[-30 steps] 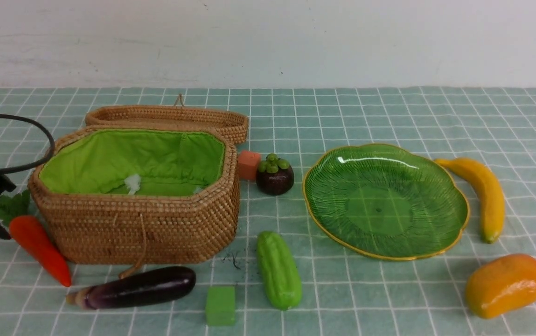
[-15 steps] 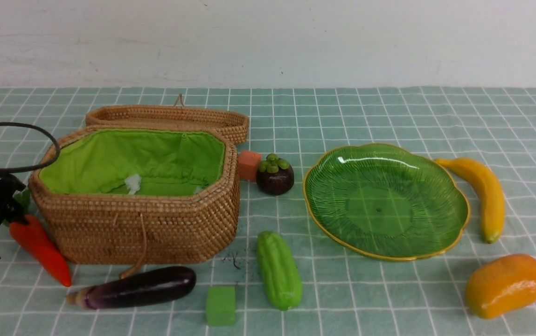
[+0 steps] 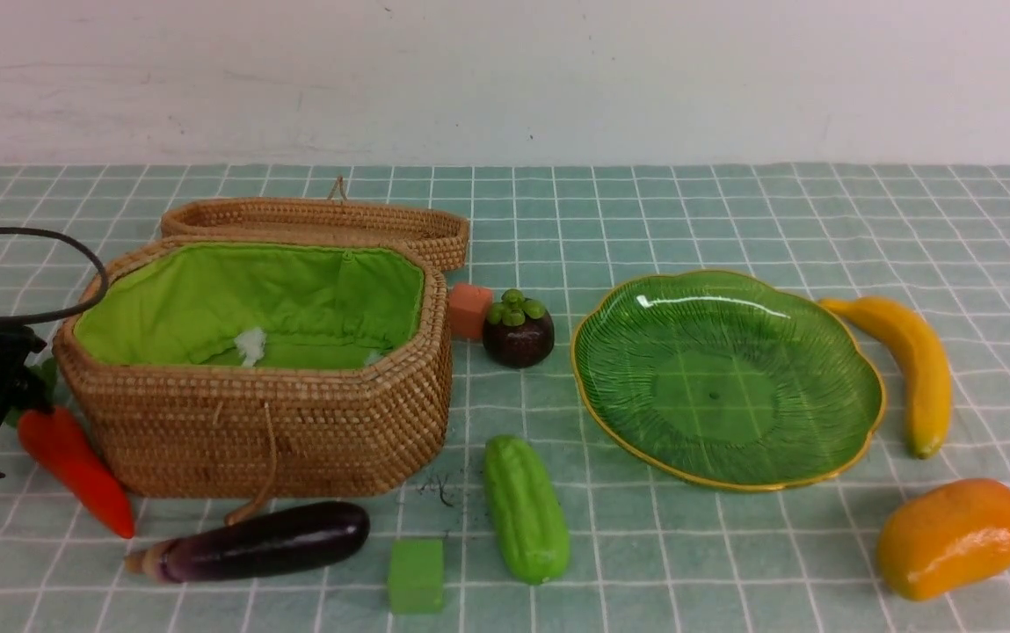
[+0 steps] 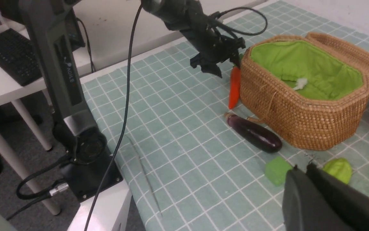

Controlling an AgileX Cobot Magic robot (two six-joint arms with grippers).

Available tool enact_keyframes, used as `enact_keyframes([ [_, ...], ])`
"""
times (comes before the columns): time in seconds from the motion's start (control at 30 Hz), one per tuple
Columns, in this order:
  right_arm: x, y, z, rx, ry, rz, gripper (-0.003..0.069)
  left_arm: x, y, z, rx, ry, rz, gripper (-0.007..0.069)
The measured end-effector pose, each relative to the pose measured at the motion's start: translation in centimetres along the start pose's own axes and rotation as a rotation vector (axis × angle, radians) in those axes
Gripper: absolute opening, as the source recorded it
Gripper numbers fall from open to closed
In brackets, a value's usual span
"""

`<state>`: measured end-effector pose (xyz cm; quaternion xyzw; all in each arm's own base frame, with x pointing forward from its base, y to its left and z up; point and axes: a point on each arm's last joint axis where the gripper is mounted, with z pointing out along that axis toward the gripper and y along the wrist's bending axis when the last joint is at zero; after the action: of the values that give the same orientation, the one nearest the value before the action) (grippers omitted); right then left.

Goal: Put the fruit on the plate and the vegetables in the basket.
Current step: Use the left arm to grab a carrot and put it into the left basket

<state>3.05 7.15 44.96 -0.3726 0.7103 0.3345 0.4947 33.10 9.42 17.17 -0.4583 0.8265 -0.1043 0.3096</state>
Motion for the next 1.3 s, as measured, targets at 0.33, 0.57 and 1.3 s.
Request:
enact_keyframes([
  [0.33,0.1,-0.7,0.0,0.082,0.006,0.035,0.0024,-0.2,0.0,0.2,0.008,-0.024,-0.007,0.0518],
  [0.57,0.1,-0.7,0.0,0.082,0.007,0.038,0.0024,-0.1,0.0,0.2,0.004,-0.014,-0.006,0.0518],
  [1.3,0.1,-0.8,0.0,0.087,0.009,0.015,0.0028,0.5,0.5,1.5,-0.024,0.037,-0.041,0.0513],
])
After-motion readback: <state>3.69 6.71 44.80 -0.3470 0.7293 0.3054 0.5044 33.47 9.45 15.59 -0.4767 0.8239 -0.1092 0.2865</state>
